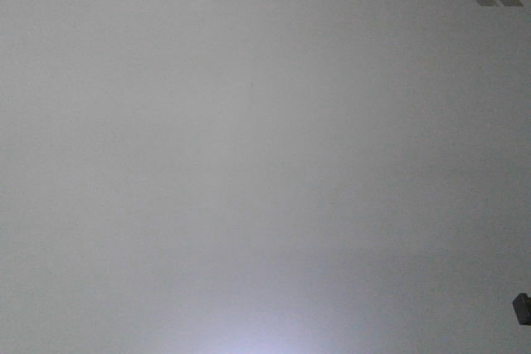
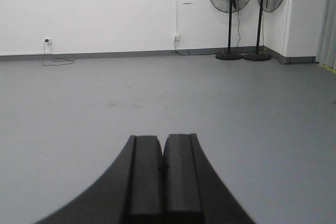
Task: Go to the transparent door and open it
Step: 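Drive the base forward across the grey floor toward the wooden platform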
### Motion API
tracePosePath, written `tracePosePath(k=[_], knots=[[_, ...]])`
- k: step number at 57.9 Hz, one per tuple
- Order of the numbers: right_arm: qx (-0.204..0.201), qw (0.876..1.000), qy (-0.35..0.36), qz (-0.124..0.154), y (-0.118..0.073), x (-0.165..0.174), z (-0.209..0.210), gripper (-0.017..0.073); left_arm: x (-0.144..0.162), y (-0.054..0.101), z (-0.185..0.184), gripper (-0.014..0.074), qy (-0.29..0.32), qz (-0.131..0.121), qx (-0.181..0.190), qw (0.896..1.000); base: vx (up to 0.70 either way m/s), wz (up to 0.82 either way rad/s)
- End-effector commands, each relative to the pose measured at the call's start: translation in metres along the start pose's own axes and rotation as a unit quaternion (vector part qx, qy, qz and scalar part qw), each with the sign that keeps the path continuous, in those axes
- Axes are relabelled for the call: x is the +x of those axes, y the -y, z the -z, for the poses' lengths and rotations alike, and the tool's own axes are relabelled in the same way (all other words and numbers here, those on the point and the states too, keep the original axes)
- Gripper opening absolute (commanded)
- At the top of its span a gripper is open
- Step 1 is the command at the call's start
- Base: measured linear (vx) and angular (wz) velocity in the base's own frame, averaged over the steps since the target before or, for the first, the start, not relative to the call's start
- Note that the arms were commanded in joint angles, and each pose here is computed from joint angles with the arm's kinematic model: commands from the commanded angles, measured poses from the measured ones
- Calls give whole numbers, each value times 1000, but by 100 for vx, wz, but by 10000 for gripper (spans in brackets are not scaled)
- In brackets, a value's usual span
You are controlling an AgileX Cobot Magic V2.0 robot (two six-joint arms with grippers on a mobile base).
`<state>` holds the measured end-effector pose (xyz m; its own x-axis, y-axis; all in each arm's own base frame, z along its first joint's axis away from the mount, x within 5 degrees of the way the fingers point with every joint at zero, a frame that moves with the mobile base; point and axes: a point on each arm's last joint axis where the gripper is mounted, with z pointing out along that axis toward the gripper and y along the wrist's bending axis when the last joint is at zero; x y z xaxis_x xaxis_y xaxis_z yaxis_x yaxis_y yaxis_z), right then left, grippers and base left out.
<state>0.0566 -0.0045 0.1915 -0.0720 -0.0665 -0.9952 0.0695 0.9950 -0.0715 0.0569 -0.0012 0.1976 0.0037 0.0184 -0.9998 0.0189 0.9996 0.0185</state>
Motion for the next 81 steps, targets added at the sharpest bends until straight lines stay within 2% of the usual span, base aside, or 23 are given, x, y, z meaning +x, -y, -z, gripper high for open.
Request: tracePosePath(k=[1, 51, 81], knots=[[3, 999, 49, 1, 0, -7, 1, -6, -3, 0, 0, -6, 36, 7, -1, 999, 26, 0], [3, 999, 49, 1, 0, -7, 1, -6, -3, 0, 0, -6, 36, 7, -1, 999, 42, -2], [3, 999, 49, 1, 0, -7, 1, -6, -3, 0, 0, -6, 36, 7, -1, 999, 54, 26]])
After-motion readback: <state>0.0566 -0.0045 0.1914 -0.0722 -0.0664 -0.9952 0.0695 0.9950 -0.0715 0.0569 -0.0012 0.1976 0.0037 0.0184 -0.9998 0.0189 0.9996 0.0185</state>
